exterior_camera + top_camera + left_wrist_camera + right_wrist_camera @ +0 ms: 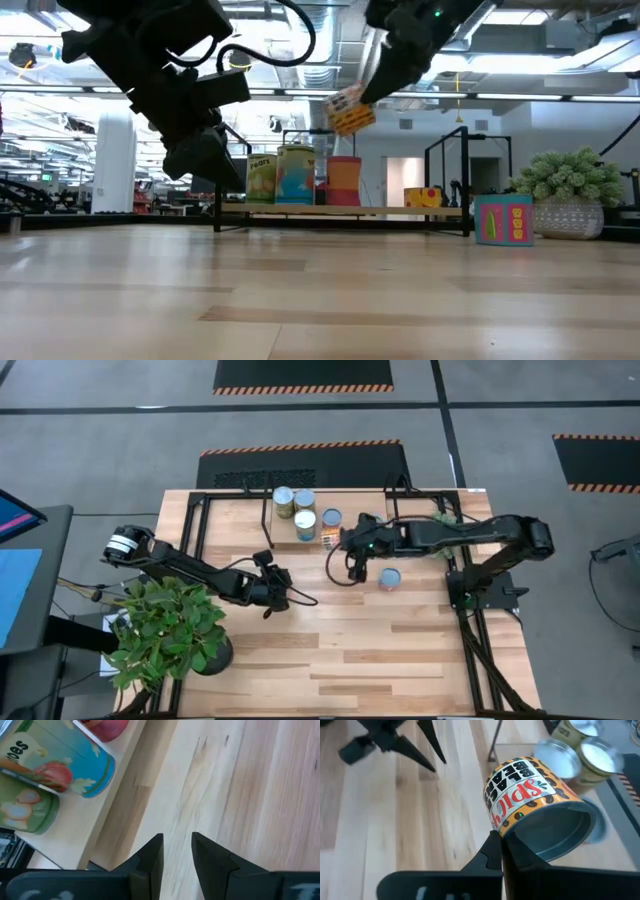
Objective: Pick and place cans onto a shelf
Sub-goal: Put the canned black beans on the shelf
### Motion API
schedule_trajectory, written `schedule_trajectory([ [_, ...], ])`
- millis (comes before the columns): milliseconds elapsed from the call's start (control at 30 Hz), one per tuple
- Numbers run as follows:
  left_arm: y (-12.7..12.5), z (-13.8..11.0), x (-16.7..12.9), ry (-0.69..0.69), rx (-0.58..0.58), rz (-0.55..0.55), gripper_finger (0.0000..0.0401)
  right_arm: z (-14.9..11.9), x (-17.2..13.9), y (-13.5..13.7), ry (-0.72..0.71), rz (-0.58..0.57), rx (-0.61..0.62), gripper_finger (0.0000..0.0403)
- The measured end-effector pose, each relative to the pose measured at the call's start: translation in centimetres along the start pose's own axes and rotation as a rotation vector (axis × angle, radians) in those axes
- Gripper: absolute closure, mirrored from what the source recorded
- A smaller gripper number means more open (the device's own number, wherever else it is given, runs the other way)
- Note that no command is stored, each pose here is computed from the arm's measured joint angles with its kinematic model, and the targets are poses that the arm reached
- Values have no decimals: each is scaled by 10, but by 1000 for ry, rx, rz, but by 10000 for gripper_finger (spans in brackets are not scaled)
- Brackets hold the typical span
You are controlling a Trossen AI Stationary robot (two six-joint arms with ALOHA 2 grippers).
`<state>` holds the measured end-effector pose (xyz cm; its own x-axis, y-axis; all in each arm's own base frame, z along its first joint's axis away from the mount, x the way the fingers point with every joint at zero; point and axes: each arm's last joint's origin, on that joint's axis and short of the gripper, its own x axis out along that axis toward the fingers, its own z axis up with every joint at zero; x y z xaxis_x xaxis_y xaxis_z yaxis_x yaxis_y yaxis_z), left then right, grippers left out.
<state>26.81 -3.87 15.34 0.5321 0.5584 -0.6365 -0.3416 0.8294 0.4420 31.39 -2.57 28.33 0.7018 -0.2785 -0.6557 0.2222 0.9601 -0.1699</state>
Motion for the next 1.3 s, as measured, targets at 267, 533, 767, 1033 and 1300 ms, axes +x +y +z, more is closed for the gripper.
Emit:
schedule_trajectory([
  [267, 0, 0, 0, -3, -2, 0, 308, 28, -19, -52, 189, -90, -36, 398],
  [533, 0, 1, 0, -10, -7, -1, 308, 58, -3, -116, 355, -156, -104, 399],
  [767, 0, 1, 1, -9, -6, -1, 308, 51, 31, -163, 495, -185, -72, 399],
  [1033, 0, 1, 1, -9, -7, -4, 308, 17, 85, -188, 689, -133, -42, 399],
  [1300, 0, 2, 1, -13, -6, -4, 308, 6, 108, -176, 767, -78, -67, 397],
])
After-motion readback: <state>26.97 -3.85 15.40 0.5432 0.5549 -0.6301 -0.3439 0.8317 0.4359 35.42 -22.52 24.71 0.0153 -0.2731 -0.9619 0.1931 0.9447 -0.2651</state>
